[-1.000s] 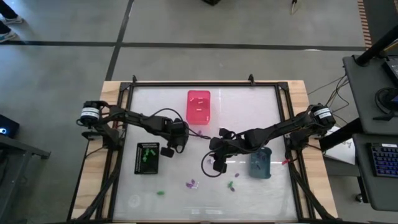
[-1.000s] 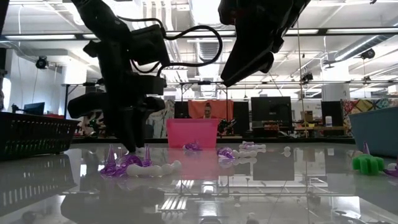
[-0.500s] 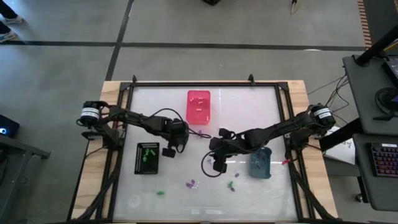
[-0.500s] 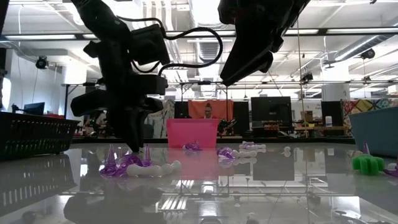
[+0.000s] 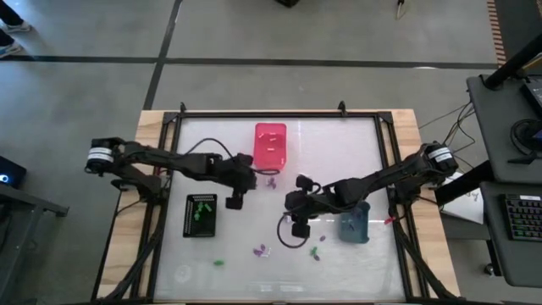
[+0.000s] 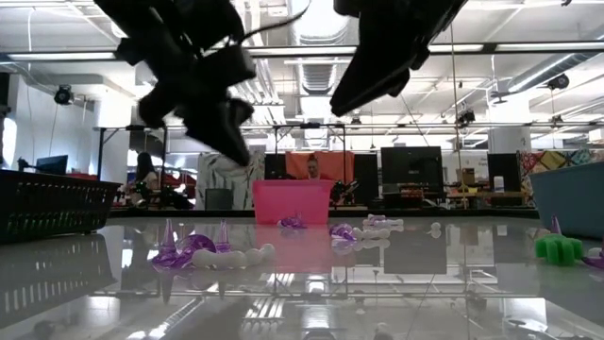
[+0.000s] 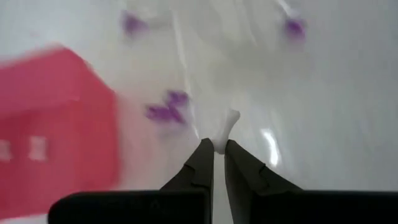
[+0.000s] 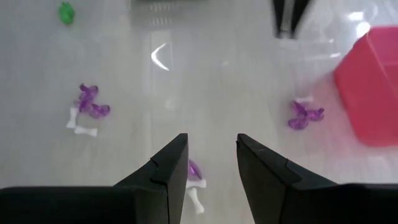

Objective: Sort Halloween decoration
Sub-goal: Put the bone toy into the red bin, then put the witch hat toy into the blue bin

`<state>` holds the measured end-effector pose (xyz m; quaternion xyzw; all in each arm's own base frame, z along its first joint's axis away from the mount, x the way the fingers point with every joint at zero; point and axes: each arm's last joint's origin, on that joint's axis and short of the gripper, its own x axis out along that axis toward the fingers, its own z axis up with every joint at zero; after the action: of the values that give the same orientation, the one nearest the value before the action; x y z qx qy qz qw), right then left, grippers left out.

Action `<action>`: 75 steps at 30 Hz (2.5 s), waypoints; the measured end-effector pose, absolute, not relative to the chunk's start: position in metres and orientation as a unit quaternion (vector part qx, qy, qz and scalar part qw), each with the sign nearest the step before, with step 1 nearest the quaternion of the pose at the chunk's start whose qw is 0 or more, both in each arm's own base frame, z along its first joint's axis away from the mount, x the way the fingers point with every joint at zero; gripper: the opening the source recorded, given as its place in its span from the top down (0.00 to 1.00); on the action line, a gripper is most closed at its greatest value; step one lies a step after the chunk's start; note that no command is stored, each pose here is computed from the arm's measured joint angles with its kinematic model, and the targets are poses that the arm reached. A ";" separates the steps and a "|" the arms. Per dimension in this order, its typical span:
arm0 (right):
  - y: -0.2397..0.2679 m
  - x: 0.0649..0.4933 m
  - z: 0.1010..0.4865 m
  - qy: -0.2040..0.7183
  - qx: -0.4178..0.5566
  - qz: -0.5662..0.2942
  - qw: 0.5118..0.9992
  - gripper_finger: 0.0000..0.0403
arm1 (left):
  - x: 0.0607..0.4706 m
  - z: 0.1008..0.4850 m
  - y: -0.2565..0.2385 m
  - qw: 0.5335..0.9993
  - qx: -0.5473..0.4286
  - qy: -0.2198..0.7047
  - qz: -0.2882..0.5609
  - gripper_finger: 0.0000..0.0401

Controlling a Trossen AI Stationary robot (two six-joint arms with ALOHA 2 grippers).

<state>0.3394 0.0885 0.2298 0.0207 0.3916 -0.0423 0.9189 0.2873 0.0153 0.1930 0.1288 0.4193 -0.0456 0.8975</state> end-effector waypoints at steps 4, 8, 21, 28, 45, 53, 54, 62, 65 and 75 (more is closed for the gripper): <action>0.094 0.339 0.234 0.374 0.017 -0.038 0.926 0.68 | 0.296 0.212 0.023 0.934 0.136 0.331 0.006 1.00; 0.097 0.338 0.237 0.366 0.016 -0.031 0.930 0.68 | 0.303 0.223 0.041 0.952 0.130 0.270 0.057 1.00; 0.101 0.334 0.243 0.361 0.014 -0.025 0.932 0.68 | 0.304 0.209 0.134 0.925 0.036 0.293 0.240 1.00; 0.100 0.333 0.242 0.367 0.015 -0.026 0.930 0.68 | 0.307 0.192 0.144 0.915 0.021 0.318 0.249 0.94; 0.098 0.333 0.242 0.363 0.039 -0.051 0.930 0.68 | 0.308 0.206 0.134 0.918 -0.004 0.303 0.256 0.75; 0.098 0.333 0.242 0.362 0.048 -0.055 0.929 0.68 | 0.307 0.246 0.084 0.950 0.005 0.238 0.199 0.74; 0.098 0.333 0.242 0.362 0.049 -0.055 0.929 0.68 | 0.305 0.251 0.076 0.954 0.009 0.232 0.190 0.74; 0.098 0.334 0.241 0.361 0.058 -0.058 0.929 0.68 | 0.285 0.268 0.013 0.971 0.013 0.189 0.148 0.74; 0.097 0.337 0.239 0.360 0.059 -0.060 0.929 0.68 | 0.274 0.266 -0.009 0.974 0.005 0.182 0.138 0.74; 0.094 0.346 0.225 0.367 0.048 -0.064 0.927 0.68 | 0.242 0.252 -0.058 0.979 -0.019 0.145 0.142 0.74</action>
<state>0.3463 0.0936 0.2249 0.0478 0.3669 -0.0642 0.9268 0.2421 -0.0579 0.2515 -0.0186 0.1449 0.1416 0.9791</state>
